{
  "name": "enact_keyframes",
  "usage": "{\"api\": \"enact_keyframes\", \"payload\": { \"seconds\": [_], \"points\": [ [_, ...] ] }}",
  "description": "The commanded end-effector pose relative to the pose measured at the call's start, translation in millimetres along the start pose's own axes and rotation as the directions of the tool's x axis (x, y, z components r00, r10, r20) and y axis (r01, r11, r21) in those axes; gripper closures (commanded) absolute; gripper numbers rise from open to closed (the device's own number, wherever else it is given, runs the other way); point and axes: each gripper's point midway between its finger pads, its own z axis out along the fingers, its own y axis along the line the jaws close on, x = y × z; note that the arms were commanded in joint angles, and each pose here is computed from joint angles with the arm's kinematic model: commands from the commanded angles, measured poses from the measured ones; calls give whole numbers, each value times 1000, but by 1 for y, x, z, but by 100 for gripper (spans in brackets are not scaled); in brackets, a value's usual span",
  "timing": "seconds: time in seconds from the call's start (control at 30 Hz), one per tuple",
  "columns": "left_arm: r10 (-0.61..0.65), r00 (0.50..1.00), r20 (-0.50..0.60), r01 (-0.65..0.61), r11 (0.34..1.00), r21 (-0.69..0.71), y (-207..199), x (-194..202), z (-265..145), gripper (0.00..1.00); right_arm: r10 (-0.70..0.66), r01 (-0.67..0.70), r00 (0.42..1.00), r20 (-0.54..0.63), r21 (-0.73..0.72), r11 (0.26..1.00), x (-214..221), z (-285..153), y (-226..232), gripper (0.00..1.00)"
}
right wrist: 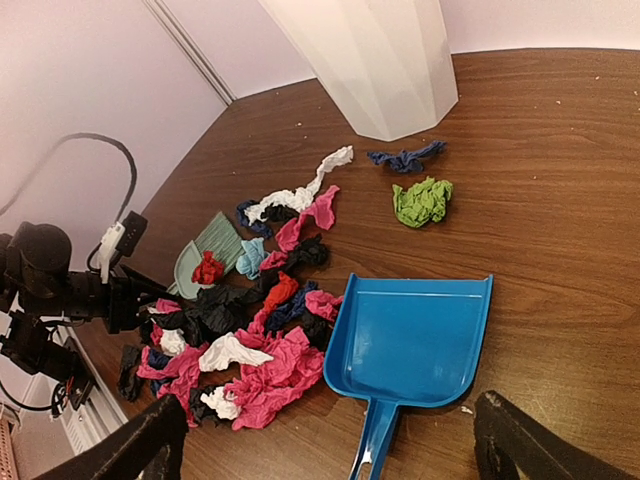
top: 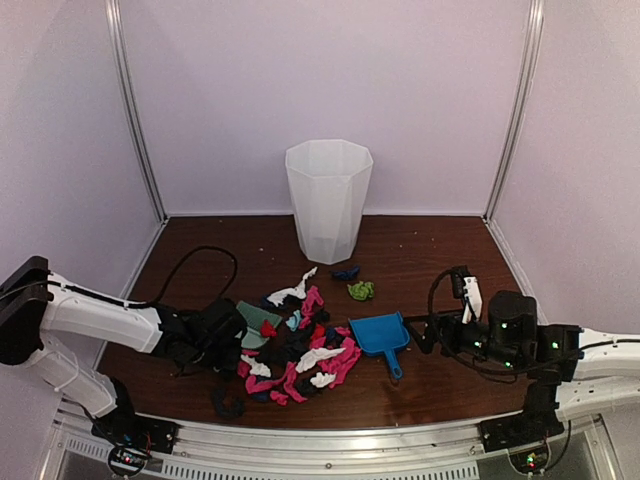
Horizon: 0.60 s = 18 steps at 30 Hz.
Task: Sweep away the paper scraps from the table
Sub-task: Pick up the broom from the center of the board.
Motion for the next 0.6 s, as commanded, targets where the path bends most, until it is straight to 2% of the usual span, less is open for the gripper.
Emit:
{"api": "enact_keyframes", "payload": {
  "seconds": [0.0,0.1,0.27,0.33,0.43,0.47,0.57],
  "points": [
    [-16,1000,12,17,999,-50,8,-1,-1,71,-4,5,1000,31,-38,999,-12,-4,12,0],
    [-11,1000,11,12,997,-79,15,0,-4,77,-5,6,1000,29,-41,999,-12,-3,13,0],
    [-28,999,26,30,996,-82,20,-1,-10,78,-5,7,1000,23,-51,999,-10,-2,15,0],
    [-34,999,31,37,997,-74,19,-3,-11,72,-5,6,1000,21,-53,999,-10,-2,15,0],
    [-36,999,33,38,996,-76,18,-3,-9,51,-8,8,1000,14,-55,998,-8,-1,15,0],
    [-35,999,34,37,997,-75,18,-3,-8,48,-7,8,1000,13,-54,999,-8,-1,15,0],
    [-22,999,34,25,998,-65,14,-4,-4,45,-9,9,1000,8,-53,999,-6,0,15,0]
  ]
}}
